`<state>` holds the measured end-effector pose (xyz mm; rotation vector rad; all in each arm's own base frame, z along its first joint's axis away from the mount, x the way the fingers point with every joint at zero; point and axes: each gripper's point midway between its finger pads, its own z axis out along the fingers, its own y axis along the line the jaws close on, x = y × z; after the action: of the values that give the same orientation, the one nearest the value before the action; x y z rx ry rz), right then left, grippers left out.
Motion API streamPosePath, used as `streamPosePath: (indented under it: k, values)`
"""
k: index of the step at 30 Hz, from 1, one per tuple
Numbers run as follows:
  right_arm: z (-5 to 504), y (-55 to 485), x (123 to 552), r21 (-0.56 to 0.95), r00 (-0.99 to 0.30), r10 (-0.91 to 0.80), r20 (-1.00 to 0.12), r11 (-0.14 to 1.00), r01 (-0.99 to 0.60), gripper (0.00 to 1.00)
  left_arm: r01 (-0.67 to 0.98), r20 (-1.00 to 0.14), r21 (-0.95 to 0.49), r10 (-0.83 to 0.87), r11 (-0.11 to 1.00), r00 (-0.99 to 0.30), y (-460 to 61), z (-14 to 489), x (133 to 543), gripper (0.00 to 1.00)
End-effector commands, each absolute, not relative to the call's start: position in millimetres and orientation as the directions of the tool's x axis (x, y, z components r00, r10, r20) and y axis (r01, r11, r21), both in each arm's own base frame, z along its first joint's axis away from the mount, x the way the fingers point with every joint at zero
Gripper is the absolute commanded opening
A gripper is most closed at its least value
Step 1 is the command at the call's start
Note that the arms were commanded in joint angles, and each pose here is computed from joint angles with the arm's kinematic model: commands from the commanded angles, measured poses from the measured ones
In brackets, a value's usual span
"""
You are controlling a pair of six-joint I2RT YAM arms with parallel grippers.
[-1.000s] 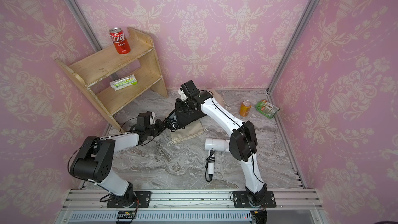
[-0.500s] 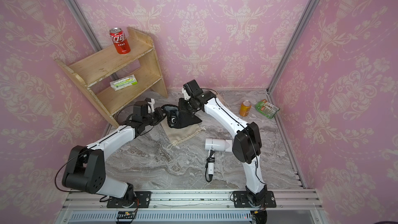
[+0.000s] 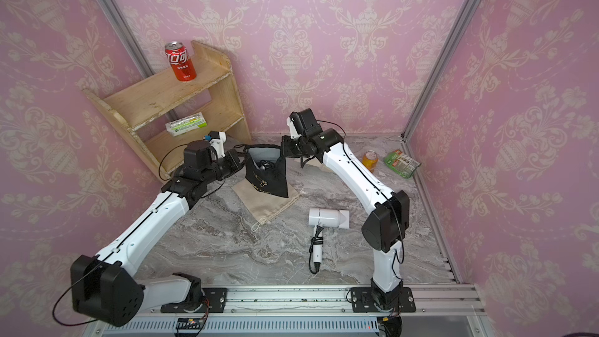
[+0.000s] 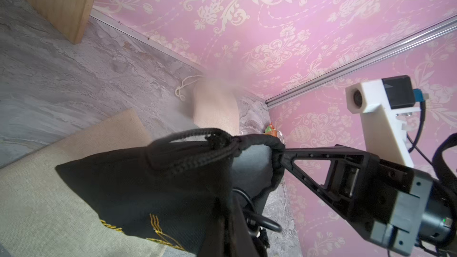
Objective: Pack away hair dryers
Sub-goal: Place the drawstring bag in the drawstring bag.
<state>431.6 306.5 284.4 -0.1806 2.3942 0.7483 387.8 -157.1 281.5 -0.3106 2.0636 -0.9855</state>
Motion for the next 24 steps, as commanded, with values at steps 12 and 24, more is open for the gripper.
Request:
streamPosePath:
  k: [12, 24]
  values:
    - [351.0, 252.5, 471.7, 0.475, -0.726, 0.137, -0.674, 0.833, -0.283, 0.00, 0.101, -0.594, -0.676, -0.459, 0.730, -0.660, -154.6, 275.8, 381.3, 0.00]
    - [330.3, 246.4, 483.3, 0.456, -0.735, 0.120, -0.668, 0.846, -0.276, 0.00, 0.141, -0.597, -0.703, -0.469, 0.697, -0.651, -165.7, 291.7, 398.9, 0.00]
